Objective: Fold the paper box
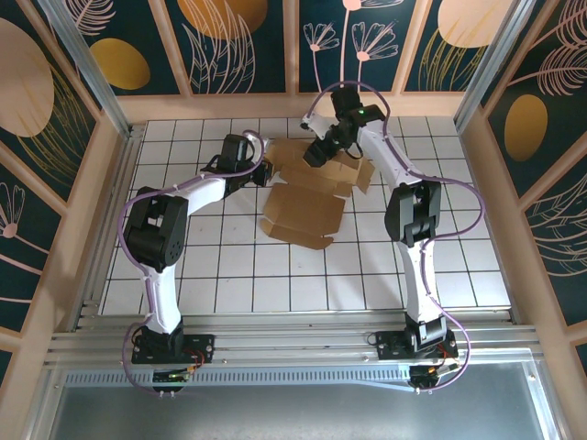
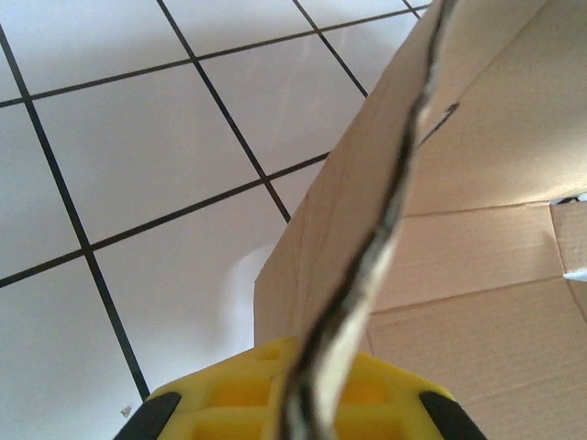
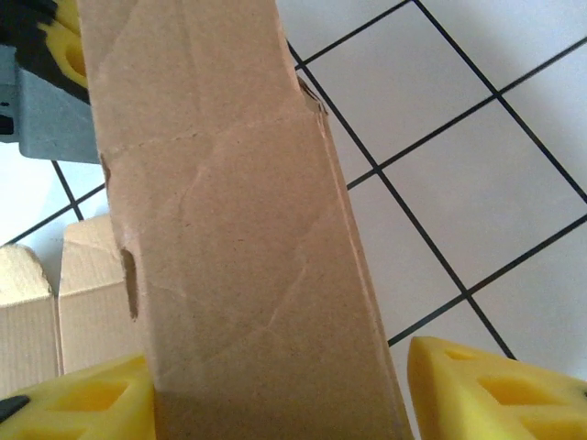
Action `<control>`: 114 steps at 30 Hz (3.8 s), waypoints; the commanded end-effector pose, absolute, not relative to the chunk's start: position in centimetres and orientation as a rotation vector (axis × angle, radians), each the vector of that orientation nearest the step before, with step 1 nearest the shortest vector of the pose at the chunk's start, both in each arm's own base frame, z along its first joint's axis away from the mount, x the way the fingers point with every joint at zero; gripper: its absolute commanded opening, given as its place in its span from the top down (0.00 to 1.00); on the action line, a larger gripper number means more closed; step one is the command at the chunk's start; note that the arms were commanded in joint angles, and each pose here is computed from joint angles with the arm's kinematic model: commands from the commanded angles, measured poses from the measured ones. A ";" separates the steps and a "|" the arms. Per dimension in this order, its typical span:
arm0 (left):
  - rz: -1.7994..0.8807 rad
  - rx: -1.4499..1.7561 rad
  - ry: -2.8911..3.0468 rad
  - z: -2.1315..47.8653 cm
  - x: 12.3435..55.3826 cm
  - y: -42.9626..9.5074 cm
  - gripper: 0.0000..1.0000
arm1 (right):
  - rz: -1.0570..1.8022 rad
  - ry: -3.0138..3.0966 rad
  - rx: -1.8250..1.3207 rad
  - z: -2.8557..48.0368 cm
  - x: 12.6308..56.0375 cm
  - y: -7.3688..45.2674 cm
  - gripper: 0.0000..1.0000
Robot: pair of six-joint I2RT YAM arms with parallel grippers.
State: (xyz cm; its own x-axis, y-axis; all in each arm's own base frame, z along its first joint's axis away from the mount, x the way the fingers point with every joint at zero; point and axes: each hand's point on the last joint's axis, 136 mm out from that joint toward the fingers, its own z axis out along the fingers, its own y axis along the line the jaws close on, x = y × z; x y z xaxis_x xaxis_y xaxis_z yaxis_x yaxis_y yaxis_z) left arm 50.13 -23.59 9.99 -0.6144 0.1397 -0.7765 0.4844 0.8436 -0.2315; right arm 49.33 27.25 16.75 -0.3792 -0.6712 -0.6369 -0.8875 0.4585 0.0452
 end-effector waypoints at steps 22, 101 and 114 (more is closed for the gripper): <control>-0.875 -0.040 2.094 21.3 45.6 -22.3 0.86 | 0.151 2.018 -1.424 17.4 45.8 28.4 0.60; -1.621 -1.042 1.960 13.8 48.1 -24.4 0.84 | 0.164 2.044 -1.466 15.3 44.1 29.0 0.60; -2.059 -1.072 1.921 16.0 44.2 -30.8 0.93 | 0.137 2.058 -1.419 15.2 44.9 29.0 0.63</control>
State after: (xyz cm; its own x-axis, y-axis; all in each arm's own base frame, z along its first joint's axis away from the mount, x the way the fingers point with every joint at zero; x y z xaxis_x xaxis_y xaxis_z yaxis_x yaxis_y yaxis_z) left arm 48.00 -26.18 16.48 -0.6627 -0.7071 0.2467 -0.2585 -0.0932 -0.9615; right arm 45.26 28.40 14.92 -0.2234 -0.8190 -0.5286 -0.8758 0.4067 -0.2601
